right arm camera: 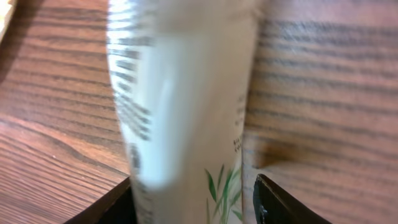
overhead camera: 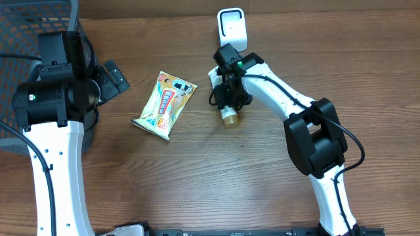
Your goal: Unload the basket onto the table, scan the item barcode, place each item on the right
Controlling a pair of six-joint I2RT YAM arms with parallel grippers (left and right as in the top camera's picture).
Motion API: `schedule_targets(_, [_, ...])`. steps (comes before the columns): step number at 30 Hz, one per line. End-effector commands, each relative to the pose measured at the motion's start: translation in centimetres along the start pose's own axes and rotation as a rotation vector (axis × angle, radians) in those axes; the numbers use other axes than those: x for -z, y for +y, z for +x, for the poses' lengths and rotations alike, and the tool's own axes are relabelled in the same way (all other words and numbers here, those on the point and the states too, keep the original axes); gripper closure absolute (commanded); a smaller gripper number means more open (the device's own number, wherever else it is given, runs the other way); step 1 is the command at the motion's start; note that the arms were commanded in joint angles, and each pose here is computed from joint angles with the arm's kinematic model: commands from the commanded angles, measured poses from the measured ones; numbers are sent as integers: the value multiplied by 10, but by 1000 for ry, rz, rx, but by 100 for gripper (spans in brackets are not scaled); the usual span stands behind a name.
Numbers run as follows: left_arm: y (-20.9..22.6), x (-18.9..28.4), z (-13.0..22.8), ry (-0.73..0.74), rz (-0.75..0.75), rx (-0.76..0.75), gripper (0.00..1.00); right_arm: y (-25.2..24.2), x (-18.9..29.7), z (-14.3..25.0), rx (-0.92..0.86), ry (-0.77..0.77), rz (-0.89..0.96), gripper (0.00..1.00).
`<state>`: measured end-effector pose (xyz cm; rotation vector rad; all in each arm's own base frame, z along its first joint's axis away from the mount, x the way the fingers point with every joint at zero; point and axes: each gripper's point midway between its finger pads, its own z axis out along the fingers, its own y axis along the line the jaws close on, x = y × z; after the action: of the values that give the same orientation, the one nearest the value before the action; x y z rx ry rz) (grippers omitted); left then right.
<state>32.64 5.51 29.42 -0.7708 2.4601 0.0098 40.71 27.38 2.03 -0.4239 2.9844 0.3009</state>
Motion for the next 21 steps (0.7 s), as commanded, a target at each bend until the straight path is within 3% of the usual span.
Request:
schedule_targets(1, [1,1,-3,-10,-10,12,0,4,3,-18,120,-71,11,40])
schedule_targets(6, [1,1,-3,-10,-10,11,0,7,-2,-30,122,-129,-3,40])
schedule_targets(13, [1,1,-3,-10,-10,11,0,4,-2,-29,108,-128,11,73])
schedule_targets(17, [1,1,-3,-10,-10,11,0,-15,7,-27,75,-111,120,83])
schedule_targets(21, [1,1,-3,-11,-10,12,0,-38,32,-25,73,-92,282,85])
